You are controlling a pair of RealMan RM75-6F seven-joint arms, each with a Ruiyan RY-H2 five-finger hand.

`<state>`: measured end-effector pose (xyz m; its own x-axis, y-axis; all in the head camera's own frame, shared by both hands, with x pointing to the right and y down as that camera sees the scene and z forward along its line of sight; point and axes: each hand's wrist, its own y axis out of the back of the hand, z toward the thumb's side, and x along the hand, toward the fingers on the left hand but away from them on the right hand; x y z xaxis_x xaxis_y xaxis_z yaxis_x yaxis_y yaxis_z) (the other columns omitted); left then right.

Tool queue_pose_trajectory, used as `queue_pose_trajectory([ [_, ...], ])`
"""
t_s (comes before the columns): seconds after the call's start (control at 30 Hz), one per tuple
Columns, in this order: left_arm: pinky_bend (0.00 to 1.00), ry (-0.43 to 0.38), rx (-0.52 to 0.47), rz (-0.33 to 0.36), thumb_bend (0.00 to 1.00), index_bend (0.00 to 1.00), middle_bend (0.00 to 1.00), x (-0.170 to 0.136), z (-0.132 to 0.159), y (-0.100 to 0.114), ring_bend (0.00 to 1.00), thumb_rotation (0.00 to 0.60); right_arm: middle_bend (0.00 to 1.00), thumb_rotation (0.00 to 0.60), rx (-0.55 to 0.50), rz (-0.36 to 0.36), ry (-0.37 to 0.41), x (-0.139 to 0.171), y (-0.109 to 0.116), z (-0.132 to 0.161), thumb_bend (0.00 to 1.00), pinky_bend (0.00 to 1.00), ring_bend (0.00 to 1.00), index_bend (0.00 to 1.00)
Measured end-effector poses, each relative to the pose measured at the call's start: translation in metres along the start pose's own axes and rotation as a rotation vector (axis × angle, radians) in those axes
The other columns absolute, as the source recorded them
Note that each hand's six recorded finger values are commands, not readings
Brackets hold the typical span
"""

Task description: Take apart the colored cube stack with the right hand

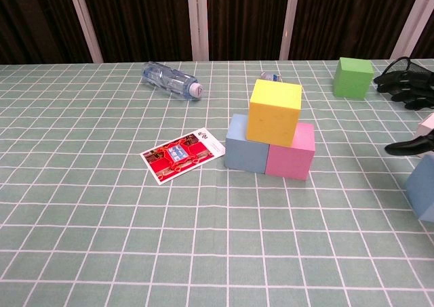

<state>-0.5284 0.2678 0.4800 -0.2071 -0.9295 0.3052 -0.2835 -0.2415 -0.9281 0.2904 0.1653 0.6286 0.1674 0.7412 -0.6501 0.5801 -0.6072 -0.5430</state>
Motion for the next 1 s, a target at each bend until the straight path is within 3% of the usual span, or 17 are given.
queue_pose_trajectory([
  [0.37,0.00,0.005,0.000,0.000,0.18,0.08,0.00,0.002,-0.001,0.001,0.00,0.600,0.06,0.600,0.037,0.025,-0.097,-0.051,-0.053,0.021,0.18,0.00,0.00,0.00],
  [0.73,0.00,0.007,-0.005,0.001,0.18,0.07,0.00,0.003,-0.002,0.002,0.00,0.600,0.06,0.600,0.044,-0.016,-0.151,-0.077,-0.066,0.032,0.18,0.00,0.00,0.01],
  [1.0,0.00,0.011,-0.011,-0.004,0.18,0.07,0.00,0.007,-0.003,0.001,0.00,0.600,0.06,0.600,0.058,-0.012,-0.170,-0.087,-0.078,0.036,0.18,0.00,0.00,0.13],
])
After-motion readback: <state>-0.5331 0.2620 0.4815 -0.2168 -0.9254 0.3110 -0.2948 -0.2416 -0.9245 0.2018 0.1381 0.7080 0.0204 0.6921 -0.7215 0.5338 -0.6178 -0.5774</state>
